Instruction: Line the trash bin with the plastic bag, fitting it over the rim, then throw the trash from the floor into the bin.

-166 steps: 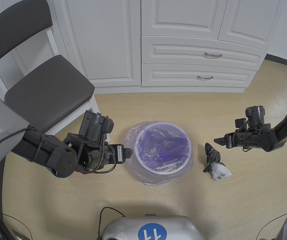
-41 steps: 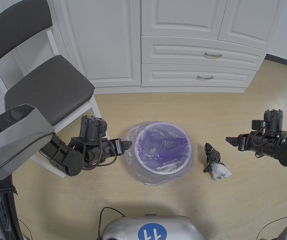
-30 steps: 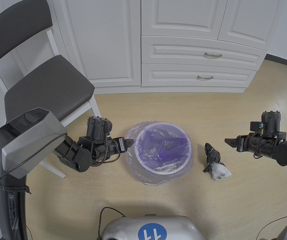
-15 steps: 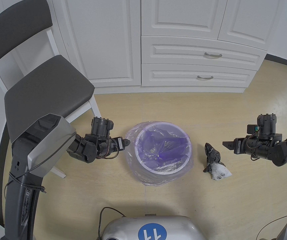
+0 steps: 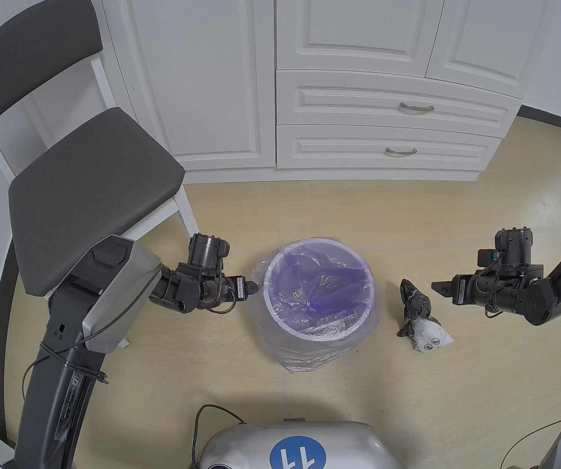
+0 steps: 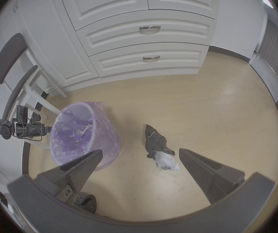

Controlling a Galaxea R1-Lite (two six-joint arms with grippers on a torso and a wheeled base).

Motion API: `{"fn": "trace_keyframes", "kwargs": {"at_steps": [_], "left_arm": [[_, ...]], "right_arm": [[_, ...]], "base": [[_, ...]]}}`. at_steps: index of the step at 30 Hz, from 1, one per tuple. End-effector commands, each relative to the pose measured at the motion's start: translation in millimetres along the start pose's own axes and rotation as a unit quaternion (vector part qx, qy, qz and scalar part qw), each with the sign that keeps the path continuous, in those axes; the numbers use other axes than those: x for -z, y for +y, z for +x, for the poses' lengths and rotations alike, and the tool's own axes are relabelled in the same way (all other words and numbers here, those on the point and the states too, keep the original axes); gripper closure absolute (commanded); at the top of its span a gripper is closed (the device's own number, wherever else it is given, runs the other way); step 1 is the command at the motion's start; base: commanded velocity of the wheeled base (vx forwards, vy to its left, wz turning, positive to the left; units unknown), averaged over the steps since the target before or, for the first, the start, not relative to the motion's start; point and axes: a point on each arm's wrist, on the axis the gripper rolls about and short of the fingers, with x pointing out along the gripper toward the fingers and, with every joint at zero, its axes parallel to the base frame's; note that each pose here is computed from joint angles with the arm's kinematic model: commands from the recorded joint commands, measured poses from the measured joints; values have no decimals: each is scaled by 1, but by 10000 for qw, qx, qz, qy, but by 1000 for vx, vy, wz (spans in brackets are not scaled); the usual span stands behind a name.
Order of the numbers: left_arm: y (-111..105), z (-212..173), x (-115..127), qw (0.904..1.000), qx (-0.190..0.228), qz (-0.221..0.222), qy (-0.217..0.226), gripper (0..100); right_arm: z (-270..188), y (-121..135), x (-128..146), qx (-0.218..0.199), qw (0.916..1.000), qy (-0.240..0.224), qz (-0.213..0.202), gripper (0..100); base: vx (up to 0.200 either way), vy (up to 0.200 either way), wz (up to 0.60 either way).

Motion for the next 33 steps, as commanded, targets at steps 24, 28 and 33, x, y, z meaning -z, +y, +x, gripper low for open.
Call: {"fn": "trace_keyframes", "kwargs": {"at_steps": [24,28,33], "left_arm": [[8,1,-15,9966,-632,338,401,0],[6,-23,-18,9960,-658,362,475,0],[5,-51,-23,9956,-691,345,529,0]], "right_arm": [[23,-13,7,129,9995,61,280,0],[15,-12,3,124,9995,8,278,0],[3,-10,-3,106,9995,-113,261,0]], "base": [[0,0,0],[0,0,0],[0,0,0]]}}
